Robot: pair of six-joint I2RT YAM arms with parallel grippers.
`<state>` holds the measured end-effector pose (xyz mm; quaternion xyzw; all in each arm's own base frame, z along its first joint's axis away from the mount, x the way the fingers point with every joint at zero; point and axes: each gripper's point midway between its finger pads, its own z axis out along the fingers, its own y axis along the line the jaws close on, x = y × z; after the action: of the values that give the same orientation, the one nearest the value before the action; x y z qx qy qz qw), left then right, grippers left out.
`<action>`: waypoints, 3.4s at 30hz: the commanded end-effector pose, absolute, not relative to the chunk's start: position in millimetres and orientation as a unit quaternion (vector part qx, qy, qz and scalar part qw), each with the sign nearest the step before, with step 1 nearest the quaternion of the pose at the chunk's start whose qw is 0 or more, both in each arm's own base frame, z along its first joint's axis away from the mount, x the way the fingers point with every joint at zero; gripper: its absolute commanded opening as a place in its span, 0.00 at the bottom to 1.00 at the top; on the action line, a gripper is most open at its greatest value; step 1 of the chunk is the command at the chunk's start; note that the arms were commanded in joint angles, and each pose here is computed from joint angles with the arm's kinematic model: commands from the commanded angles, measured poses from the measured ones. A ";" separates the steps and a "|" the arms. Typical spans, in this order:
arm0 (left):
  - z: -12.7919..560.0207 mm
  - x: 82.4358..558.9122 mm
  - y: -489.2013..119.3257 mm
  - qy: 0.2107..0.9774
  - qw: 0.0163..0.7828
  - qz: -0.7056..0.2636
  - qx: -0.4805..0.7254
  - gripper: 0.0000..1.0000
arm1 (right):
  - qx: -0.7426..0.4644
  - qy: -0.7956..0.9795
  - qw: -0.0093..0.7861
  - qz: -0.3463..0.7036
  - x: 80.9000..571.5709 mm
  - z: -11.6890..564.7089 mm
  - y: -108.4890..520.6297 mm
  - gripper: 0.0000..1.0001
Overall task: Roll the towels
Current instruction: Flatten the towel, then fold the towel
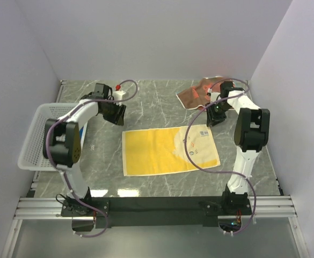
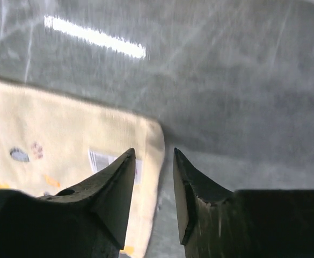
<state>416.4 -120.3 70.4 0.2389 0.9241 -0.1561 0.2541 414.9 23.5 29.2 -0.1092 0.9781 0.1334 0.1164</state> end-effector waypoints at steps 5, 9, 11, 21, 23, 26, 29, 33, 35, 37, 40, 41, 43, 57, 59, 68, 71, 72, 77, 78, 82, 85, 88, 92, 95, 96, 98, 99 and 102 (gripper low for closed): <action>117.2 282.1 -141.3 0.834 0.229 -0.254 0.433 0.43 | -0.143 0.975 0.111 0.129 336.8 91.7 -1.1 0.34; 84.1 217.8 -148.5 0.805 0.191 -0.221 0.517 0.36 | -0.156 0.975 0.043 0.155 269.7 76.8 7.7 0.26; 66.4 195.1 -154.4 0.790 0.179 -0.201 0.551 0.32 | -0.154 0.974 0.006 0.163 238.8 61.8 10.4 0.21; 24.0 164.8 -174.5 0.751 0.142 -0.171 0.622 0.25 | -0.143 0.971 -0.044 0.186 207.1 34.9 23.5 0.11; 20.6 165.9 -177.2 0.748 0.143 -0.166 0.627 0.24 | -0.145 0.973 -0.049 0.173 206.8 30.9 22.0 0.11; 23.5 169.5 -184.6 0.743 0.152 -0.170 0.629 0.24 | -0.149 0.976 -0.056 0.151 208.2 23.5 17.0 0.10; 24.9 174.0 -190.1 0.740 0.161 -0.170 0.631 0.23 | -0.148 0.978 -0.072 0.130 205.2 11.2 11.6 0.10; 16.4 173.8 -186.1 0.741 0.148 -0.159 0.636 0.22 | -0.151 0.979 -0.092 0.103 201.0 -2.1 6.0 0.10; 10.2 171.4 -179.3 0.738 0.138 -0.150 0.644 0.21 | -0.150 0.979 -0.104 0.087 197.9 -7.9 0.4 0.10; 0.6 166.2 -165.6 0.742 0.123 -0.130 0.646 0.20 | -0.151 0.980 -0.111 0.071 197.0 -12.2 -5.7 0.10; -7.1 154.6 -147.0 0.744 0.101 -0.117 0.651 0.18 | -0.155 0.978 -0.123 0.063 191.8 -14.2 -8.9 0.10; -8.3 151.1 -141.5 0.740 0.094 -0.113 0.656 0.18 | -0.156 0.978 -0.126 0.058 190.8 -14.1 -10.8 0.10; -10.5 141.6 -127.7 0.745 0.078 -0.111 0.653 0.16 | -0.162 0.978 -0.123 0.051 191.8 -12.1 -12.9 0.11; 1.3 153.7 -96.7 0.768 0.053 -0.117 0.628 0.11 | -0.214 0.966 -0.119 0.079 204.6 -9.7 34.2 0.17; 3.4 155.7 -95.0 0.765 0.054 -0.121 0.630 0.12 | -0.215 0.966 -0.117 0.088 211.2 -8.5 41.8 0.19; 62.8 180.1 -130.3 0.762 0.134 -0.173 0.610 0.32 | -0.242 0.949 -0.025 0.199 240.7 62.4 76.6 0.31; 87.7 207.1 -146.0 0.770 0.168 -0.200 0.582 0.34 | -0.235 0.939 0.054 0.246 270.7 102.7 80.7 0.35; 92.9 218.2 -145.1 0.779 0.177 -0.205 0.566 0.36 | -0.230 0.938 0.074 0.248 281.9 108.7 79.4 0.35; 109.1 288.8 -139.5 0.821 0.214 -0.226 0.479 0.47 | -0.204 0.949 0.148 0.192 343.6 128.6 52.3 0.35; 109.2 300.5 -137.2 0.828 0.221 -0.224 0.464 0.49 | -0.202 0.950 0.166 0.172 359.2 126.1 46.9 0.36; 104.4 345.5 -122.9 0.864 0.239 -0.202 0.394 0.54 | -0.186 0.953 0.196 0.135 400.7 126.2 36.5 0.36; 96.3 364.8 -113.6 0.882 0.230 -0.187 0.366 0.54 | -0.183 0.954 0.198 0.130 419.8 115.9 37.3 0.38; 88.1 374.6 -105.0 0.894 0.218 -0.187 0.344 0.56 | -0.181 0.957 0.193 0.121 433.1 101.5 38.7 0.41; 80.2 380.6 -96.1 0.904 0.212 -0.184 0.323 0.61 | -0.191 0.959 0.176 0.117 439.9 79.9 53.1 0.45; 73.6 381.7 -93.3 0.909 0.205 -0.184 0.312 0.61 | -0.194 0.961 0.163 0.110 443.1 61.4 56.6 0.46; 71.8 381.3 -92.5 0.911 0.203 -0.184 0.310 0.61 | -0.198 0.961 0.157 0.109 443.5 54.0 60.6 0.46; 68.3 381.6 -91.6 0.913 0.200 -0.183 0.305 0.61 | -0.200 0.961 0.157 0.105 446.4 48.8 63.5 0.46; 66.5 380.5 -90.7 0.914 0.196 -0.183 0.304 0.61 | -0.203 0.961 0.158 0.104 448.1 45.7 66.6 0.46; 62.3 379.1 -88.8 0.916 0.192 -0.181 0.304 0.61 | -0.208 0.962 0.150 0.099 448.3 36.4 70.2 0.45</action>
<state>368.5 -89.4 56.2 0.3088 0.9159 -0.1863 0.1764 424.2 67.5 27.7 -0.2053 0.9650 0.1173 0.1133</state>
